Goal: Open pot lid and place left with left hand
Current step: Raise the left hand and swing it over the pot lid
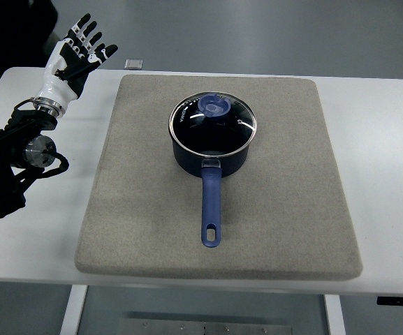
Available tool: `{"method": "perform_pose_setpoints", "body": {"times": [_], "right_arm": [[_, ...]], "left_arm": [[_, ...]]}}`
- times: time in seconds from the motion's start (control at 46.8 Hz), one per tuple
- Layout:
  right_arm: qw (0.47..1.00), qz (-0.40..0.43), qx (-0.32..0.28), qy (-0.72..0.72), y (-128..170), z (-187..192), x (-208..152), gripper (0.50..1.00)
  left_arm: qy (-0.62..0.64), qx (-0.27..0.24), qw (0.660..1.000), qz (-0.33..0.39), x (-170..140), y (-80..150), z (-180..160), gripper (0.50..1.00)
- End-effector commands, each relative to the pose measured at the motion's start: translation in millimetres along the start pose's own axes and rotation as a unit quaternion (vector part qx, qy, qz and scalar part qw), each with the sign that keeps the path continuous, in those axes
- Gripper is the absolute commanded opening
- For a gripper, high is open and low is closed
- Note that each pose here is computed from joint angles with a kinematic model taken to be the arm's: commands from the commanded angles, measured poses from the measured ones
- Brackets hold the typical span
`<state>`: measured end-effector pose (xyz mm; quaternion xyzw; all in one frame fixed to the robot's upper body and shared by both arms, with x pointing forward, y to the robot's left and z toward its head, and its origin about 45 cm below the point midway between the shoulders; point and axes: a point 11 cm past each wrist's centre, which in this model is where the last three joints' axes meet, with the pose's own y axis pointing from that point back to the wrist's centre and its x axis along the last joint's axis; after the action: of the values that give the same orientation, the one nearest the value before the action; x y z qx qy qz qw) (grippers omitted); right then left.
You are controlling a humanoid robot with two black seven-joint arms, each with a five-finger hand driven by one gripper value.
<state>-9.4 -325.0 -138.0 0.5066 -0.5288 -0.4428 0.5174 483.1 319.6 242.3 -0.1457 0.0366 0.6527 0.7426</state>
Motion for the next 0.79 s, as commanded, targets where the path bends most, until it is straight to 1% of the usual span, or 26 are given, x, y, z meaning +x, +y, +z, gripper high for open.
{"method": "perform_pose_setpoints", "body": {"times": [0.0,0.171,0.513,0.62,0.77], "right_arm": [[1.000,0.000,0.000,0.000,0.0,0.1,0.0,0.917],[1.000,0.000,0.000,0.000,0.0,0.1,0.0,0.917],[1.000,0.000,0.000,0.000,0.0,0.0,0.0,0.917],[1.000,0.000,0.000,0.000,0.0,0.1,0.0,0.917],[1.000,0.000,0.000,0.001,0.0,0.1,0.0,0.917]], "left_arm": [[-0.001,0.000,1.000,0.000,-0.1,0.0,0.0,0.990],[0.000,0.002,1.000,0.003,-1.1,-0.1,-3.0,0.992],[-0.013,-0.006,1.000,0.014,4.2,-7.5,3.9,0.990],[-0.045,-0.002,0.999,-0.013,-5.2,-12.4,7.1,0.992],[-0.139,0.009,0.986,-0.092,-30.5,-20.7,13.9,0.990]]}}
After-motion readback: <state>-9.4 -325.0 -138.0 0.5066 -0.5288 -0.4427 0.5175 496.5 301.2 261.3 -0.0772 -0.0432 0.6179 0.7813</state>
